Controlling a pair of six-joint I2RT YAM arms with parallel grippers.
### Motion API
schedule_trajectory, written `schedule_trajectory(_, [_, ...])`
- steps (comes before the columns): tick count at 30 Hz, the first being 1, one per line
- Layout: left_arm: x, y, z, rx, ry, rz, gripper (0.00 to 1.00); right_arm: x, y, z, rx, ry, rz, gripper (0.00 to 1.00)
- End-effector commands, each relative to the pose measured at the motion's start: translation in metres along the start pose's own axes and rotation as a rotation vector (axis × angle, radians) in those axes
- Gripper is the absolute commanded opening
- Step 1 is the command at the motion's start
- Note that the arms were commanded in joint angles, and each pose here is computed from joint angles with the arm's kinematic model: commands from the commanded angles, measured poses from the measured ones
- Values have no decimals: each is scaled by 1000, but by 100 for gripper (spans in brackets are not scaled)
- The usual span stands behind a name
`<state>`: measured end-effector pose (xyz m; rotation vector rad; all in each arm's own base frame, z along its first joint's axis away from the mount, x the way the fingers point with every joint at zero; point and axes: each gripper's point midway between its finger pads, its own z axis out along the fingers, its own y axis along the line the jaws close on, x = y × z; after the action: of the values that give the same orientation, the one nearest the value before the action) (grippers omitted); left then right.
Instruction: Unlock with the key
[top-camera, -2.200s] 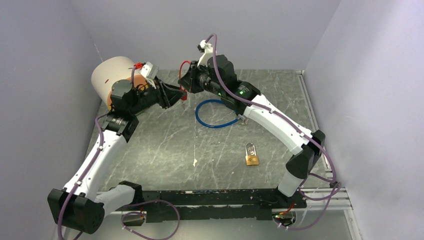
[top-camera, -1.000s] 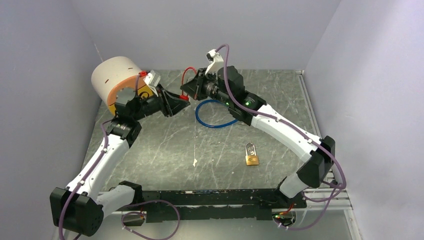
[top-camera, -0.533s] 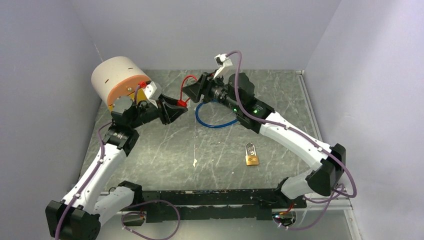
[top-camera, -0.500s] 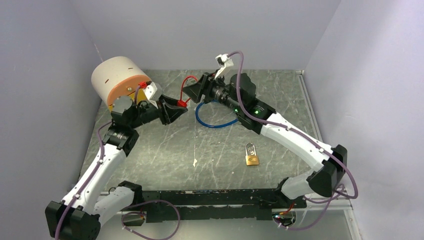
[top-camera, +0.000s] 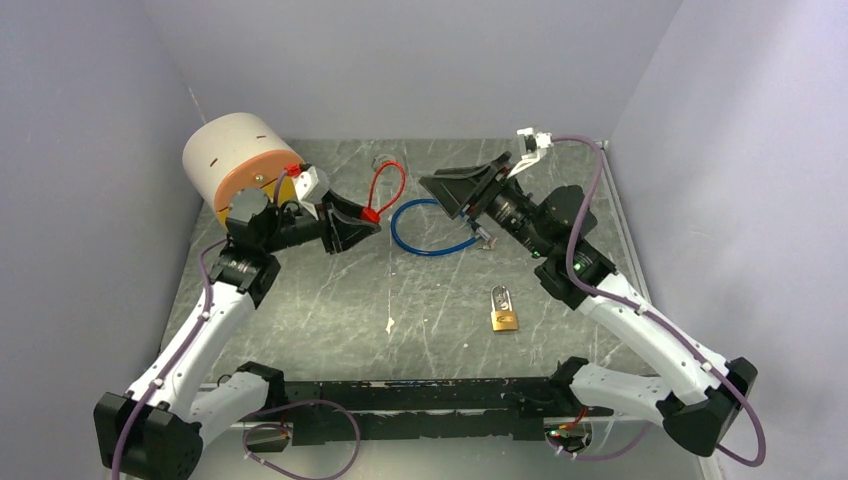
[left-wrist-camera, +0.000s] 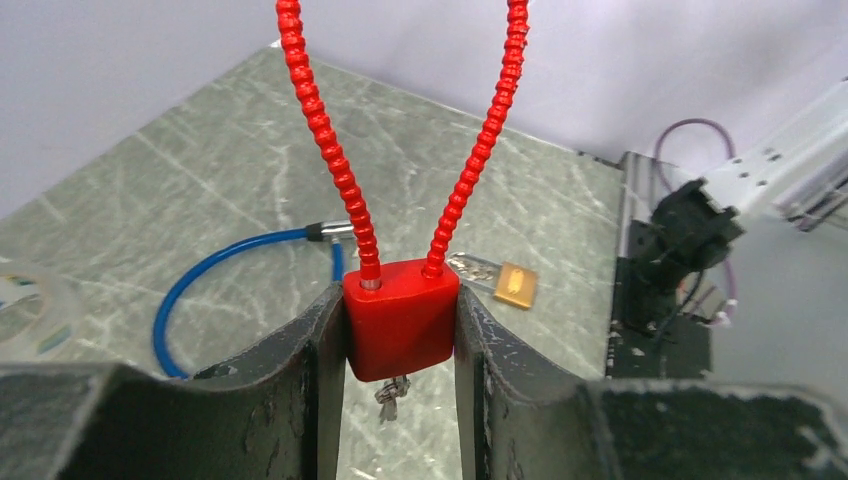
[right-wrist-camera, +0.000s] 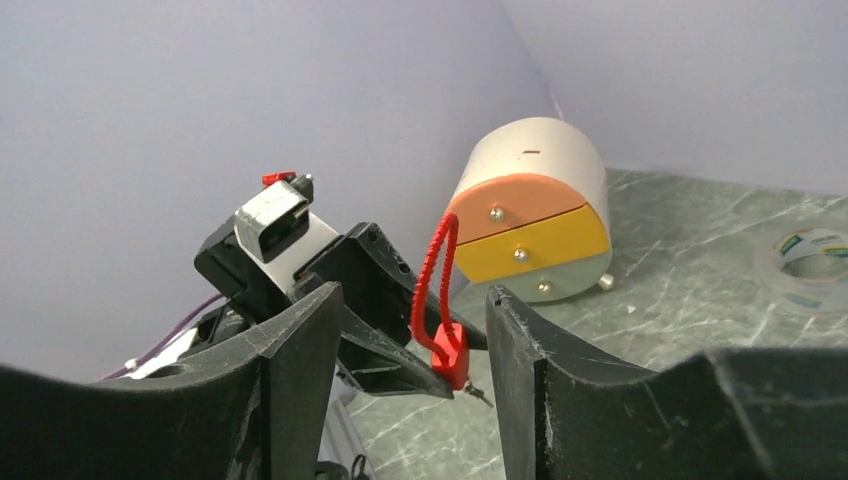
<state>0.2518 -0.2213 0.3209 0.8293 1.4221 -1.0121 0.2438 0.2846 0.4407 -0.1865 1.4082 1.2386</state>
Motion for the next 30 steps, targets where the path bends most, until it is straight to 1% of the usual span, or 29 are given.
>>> schedule_trajectory(1, [-33, -31, 2, 171, -72, -12, 2, 18, -2, 17, -67, 74, 74, 56])
schedule_trajectory(5, [-40, -46, 2, 277, -82, -47, 3, 28, 15, 28, -202, 134, 98, 52])
schedule_trajectory(8, [-44, -49, 3, 302, -89, -66, 3, 27, 32, 31, -298, 160, 88, 50])
schedule_trajectory(11, [-44, -47, 5, 306, -93, -87, 3, 29, 36, 33, -327, 182, 86, 50])
schedule_trajectory(15, [-45, -45, 7, 305, -119, -96, 2, 33, 32, 36, -314, 186, 92, 49])
schedule_trajectory(18, [-44, -40, 8, 270, -128, -103, 3, 30, 31, 29, -309, 155, 78, 59])
schedule_trajectory(21, [-43, -33, 9, 226, -127, -113, 3, 22, 25, 19, -272, 81, 64, 70])
schedule_trajectory(24, [-46, -32, 10, 216, -137, -140, 2, 13, 13, 9, -207, -7, 63, 74])
schedule_trajectory(26, [-48, -35, 10, 236, -143, -155, 3, 9, 3, 5, -161, -55, 85, 73])
schedule_trajectory(28, [-50, -38, 10, 259, -150, -169, 3, 11, -4, 6, -132, -62, 107, 67])
schedule_trajectory(30, [-52, -41, 10, 288, -153, -173, 3, 15, -6, 11, -125, -39, 119, 59])
